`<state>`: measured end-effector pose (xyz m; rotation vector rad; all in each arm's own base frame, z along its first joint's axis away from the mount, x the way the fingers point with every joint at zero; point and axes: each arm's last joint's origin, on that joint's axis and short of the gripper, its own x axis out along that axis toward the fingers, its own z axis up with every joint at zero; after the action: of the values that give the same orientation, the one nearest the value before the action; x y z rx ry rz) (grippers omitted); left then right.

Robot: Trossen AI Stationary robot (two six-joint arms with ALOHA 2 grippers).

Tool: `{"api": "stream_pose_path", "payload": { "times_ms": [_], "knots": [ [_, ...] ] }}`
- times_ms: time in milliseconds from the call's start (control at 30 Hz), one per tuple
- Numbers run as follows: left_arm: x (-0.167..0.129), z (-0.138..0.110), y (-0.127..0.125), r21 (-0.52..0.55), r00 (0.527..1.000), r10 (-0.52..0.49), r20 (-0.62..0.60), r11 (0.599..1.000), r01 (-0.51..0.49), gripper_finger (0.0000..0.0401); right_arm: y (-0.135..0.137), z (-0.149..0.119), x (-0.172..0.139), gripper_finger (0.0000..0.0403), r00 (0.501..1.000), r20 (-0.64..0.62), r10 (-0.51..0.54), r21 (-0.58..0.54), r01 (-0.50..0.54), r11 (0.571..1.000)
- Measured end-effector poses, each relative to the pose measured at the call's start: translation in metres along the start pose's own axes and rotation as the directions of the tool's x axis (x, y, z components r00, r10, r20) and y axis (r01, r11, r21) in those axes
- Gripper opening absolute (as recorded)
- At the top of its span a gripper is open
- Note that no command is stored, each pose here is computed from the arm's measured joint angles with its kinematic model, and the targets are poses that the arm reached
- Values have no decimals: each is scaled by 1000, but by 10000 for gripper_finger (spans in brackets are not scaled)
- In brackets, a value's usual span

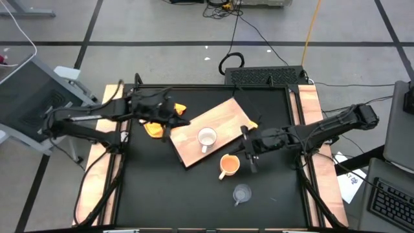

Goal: Stack small to large cups/mugs on shelf
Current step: Put the white mug on the shelf

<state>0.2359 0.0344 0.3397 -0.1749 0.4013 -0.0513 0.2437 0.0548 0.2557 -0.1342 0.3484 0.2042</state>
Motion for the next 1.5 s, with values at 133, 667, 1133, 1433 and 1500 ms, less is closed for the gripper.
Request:
{"api": "stream_pose_path", "payload": {
  "times_ms": [133, 667, 1133, 1433, 1500],
  "knots": [
    [23, 18, 7, -13, 995, -8, -100, 1000, 7, 0, 5, -6, 0, 0, 1000, 8, -28, -22, 28, 999],
    [68, 45, 23, -2, 969, -12, -248, 1000, 12, 0, 10, -53, -51, 0, 975, 194, -106, 9, 106, 994],
    [66, 43, 29, -32, 962, -20, -271, 999, 12, 0, 11, -103, -82, 0, 913, 388, -125, 33, 121, 992],
    [74, 34, 35, -59, 945, -31, -325, 998, 13, 0, 10, -104, -88, 0, 839, 526, -140, 29, 147, 989],
    [75, 32, 36, -63, 942, -30, -335, 998, 10, 0, 11, -105, -87, 0, 847, 513, -139, 28, 145, 989]
  ]
}}
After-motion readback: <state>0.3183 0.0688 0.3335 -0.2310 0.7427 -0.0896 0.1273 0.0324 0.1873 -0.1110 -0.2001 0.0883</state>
